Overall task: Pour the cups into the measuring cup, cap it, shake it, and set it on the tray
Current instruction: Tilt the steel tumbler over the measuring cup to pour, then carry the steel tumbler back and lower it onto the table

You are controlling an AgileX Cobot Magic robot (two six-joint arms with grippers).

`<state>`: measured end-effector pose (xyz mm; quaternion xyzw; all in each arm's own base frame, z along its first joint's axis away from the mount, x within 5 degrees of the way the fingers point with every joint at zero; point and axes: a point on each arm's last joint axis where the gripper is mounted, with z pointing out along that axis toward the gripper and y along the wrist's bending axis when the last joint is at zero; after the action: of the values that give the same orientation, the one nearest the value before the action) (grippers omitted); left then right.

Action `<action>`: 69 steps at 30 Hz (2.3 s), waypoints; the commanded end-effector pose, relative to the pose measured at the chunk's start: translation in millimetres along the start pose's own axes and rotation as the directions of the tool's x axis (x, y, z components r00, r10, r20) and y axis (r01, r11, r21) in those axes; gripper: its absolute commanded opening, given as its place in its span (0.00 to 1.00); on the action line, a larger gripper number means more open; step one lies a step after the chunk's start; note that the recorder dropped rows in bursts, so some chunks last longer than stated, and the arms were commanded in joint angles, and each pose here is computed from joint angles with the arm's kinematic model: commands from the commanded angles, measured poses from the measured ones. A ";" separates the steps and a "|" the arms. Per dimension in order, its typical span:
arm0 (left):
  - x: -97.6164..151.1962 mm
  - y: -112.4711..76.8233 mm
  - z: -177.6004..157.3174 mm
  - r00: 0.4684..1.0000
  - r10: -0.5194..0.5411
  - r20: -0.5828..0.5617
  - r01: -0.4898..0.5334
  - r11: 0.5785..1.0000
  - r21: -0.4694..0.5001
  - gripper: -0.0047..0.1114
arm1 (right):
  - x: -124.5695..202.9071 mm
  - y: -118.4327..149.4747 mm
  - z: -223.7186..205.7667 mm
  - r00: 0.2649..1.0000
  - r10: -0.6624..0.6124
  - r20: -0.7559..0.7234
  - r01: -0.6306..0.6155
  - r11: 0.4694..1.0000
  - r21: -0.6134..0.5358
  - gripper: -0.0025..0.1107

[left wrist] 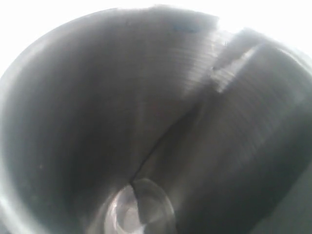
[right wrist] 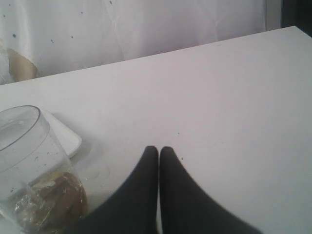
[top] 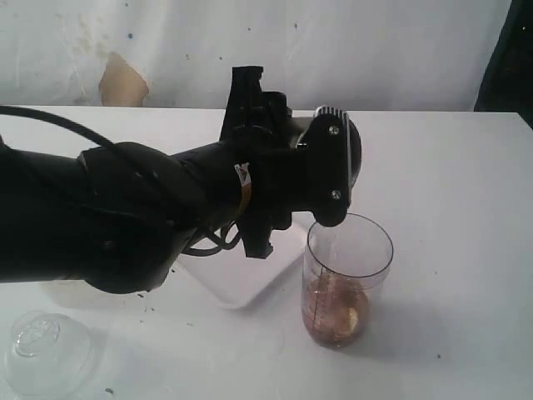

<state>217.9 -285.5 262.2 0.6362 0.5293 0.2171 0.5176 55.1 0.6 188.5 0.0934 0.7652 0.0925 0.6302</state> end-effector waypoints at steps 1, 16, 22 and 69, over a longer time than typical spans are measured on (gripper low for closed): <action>-4.7 7.3 -3.8 0.989 -0.147 0.032 0.148 0.989 -0.016 0.04 | -0.7 0.5 -0.2 1.000 -0.005 0.012 0.005 1.000 -0.008 0.02; 28.3 28.4 17.9 0.670 -0.742 0.022 0.723 0.659 0.206 0.04 | -0.9 0.6 -0.2 1.000 -0.005 0.014 0.005 1.000 -0.009 0.02; 56.6 58.3 30.9 0.532 -0.847 0.019 0.817 0.519 0.252 0.04 | -0.9 0.6 -0.2 1.000 -0.005 0.014 0.005 1.000 -0.009 0.02; 95.5 -18.7 249.0 0.297 -0.948 -0.113 0.935 0.265 0.233 0.04 | -0.9 0.6 -0.2 1.000 -0.012 0.014 0.012 1.000 -0.009 0.02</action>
<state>446.9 -307.4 121.7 0.2656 0.8175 -0.2106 0.4657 55.1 0.6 188.5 0.0913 0.7655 0.0908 0.6305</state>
